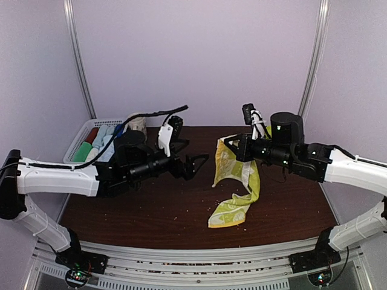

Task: Roll the towels
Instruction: Pass from the right arm to the left

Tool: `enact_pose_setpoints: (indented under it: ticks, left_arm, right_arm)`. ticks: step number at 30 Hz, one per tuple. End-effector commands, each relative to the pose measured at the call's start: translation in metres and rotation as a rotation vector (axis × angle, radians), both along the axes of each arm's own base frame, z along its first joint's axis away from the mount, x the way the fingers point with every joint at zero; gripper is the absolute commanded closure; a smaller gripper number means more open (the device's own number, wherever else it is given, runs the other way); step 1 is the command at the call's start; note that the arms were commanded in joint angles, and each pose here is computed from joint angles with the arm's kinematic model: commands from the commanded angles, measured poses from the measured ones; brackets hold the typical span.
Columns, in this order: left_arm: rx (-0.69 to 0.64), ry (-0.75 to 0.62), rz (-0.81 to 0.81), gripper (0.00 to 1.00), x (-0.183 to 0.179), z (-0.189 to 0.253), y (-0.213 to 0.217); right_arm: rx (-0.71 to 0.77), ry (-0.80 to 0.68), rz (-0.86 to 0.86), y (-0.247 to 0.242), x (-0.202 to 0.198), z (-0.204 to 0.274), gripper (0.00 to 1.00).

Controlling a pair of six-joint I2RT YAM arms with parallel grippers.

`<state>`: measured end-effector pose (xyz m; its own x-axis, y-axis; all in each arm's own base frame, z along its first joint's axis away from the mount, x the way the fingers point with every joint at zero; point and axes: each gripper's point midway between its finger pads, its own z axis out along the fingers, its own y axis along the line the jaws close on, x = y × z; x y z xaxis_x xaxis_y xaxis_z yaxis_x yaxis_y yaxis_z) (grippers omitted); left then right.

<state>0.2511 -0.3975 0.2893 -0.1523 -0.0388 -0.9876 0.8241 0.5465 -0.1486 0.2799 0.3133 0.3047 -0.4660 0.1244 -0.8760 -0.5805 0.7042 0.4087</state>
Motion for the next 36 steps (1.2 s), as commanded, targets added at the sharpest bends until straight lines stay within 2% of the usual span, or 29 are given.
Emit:
enact_pose_setpoints:
  ticks: [1,11,16,20,26,29,33,36]
  left_arm:
    - [0.103,-0.147,-0.023,0.02,0.002,0.016,-0.012]
    - [0.364,-0.253,-0.126,0.03,-0.005,-0.019,-0.03]
    - [0.387,-0.277,-0.16,0.06,-0.01,-0.019,-0.031]
    - [0.387,-0.283,-0.153,0.13,-0.006,-0.016,-0.034]
    - [0.407,-0.297,-0.153,0.41,-0.002,-0.016,-0.04]
    - [0.416,-0.302,-0.182,0.64,-0.005,-0.017,-0.044]
    - [0.439,-0.304,-0.198,1.0,-0.007,-0.024,-0.046]
    - [0.447,-0.303,-0.181,1.0,-0.005,-0.023,-0.044]
  right_arm:
    - [0.057,0.053,0.132,0.028,-0.02,-0.007,1.0]
    - [0.114,0.093,0.238,0.046,-0.037,-0.004,1.0]
    - [0.126,0.113,0.284,0.051,-0.043,-0.005,1.0]
    - [0.124,0.133,0.317,0.057,-0.048,-0.009,1.0]
    - [0.119,0.148,0.345,0.062,-0.053,-0.012,1.0]
    - [0.121,0.156,0.366,0.066,-0.056,-0.013,1.0]
    - [0.129,0.159,0.388,0.069,-0.059,-0.01,1.0]
    - [0.122,0.156,0.392,0.068,-0.06,-0.009,0.98]
